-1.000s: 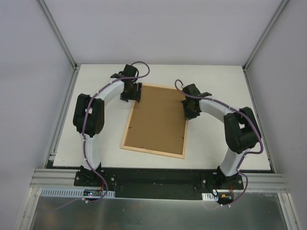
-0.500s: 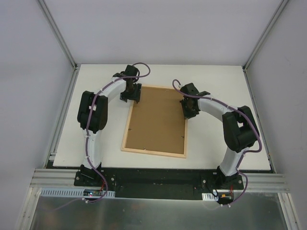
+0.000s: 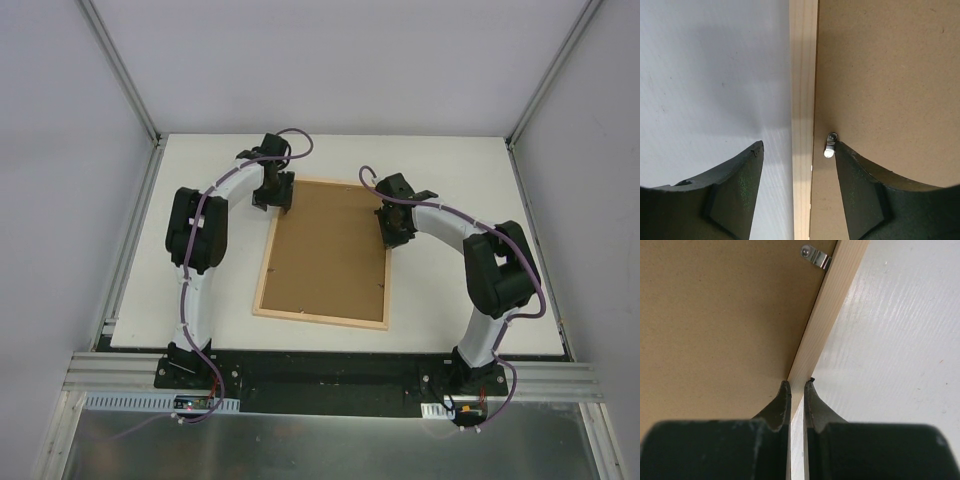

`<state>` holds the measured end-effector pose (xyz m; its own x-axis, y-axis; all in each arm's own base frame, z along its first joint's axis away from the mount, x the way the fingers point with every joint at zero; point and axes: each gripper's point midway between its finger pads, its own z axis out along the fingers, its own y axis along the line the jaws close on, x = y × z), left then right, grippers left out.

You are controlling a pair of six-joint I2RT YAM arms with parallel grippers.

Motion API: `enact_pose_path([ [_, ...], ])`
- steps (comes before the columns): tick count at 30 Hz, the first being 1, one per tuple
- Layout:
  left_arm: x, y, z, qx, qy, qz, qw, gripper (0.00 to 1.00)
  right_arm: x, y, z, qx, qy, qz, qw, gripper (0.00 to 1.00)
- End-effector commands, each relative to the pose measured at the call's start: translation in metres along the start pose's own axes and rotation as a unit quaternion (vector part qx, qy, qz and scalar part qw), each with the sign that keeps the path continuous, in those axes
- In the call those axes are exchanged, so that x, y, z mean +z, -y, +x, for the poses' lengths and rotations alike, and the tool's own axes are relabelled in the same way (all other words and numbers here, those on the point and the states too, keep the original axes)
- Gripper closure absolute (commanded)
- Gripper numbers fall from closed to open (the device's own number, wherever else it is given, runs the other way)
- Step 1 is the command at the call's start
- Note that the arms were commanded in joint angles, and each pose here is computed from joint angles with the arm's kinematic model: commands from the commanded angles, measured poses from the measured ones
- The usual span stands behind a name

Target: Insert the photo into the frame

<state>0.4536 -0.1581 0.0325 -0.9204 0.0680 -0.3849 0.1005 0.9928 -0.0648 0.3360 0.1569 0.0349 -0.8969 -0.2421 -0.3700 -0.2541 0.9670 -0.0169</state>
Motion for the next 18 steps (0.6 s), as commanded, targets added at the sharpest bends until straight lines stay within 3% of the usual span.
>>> enact_pose_path([
  [1,-0.001,0.002,-0.006,-0.002,0.001,0.009,1.000,0.42,-0.005,-0.001,0.010,-0.040,-0.020,-0.003,0.999,1.00],
  [6,0.002,-0.005,-0.003,-0.006,-0.001,-0.009,1.000,0.47,-0.004,-0.001,0.010,-0.039,-0.020,-0.003,0.999,1.00],
  [18,0.004,-0.027,0.011,-0.009,-0.013,-0.049,0.999,0.84,-0.004,0.000,0.009,-0.037,-0.021,0.000,0.999,1.00],
])
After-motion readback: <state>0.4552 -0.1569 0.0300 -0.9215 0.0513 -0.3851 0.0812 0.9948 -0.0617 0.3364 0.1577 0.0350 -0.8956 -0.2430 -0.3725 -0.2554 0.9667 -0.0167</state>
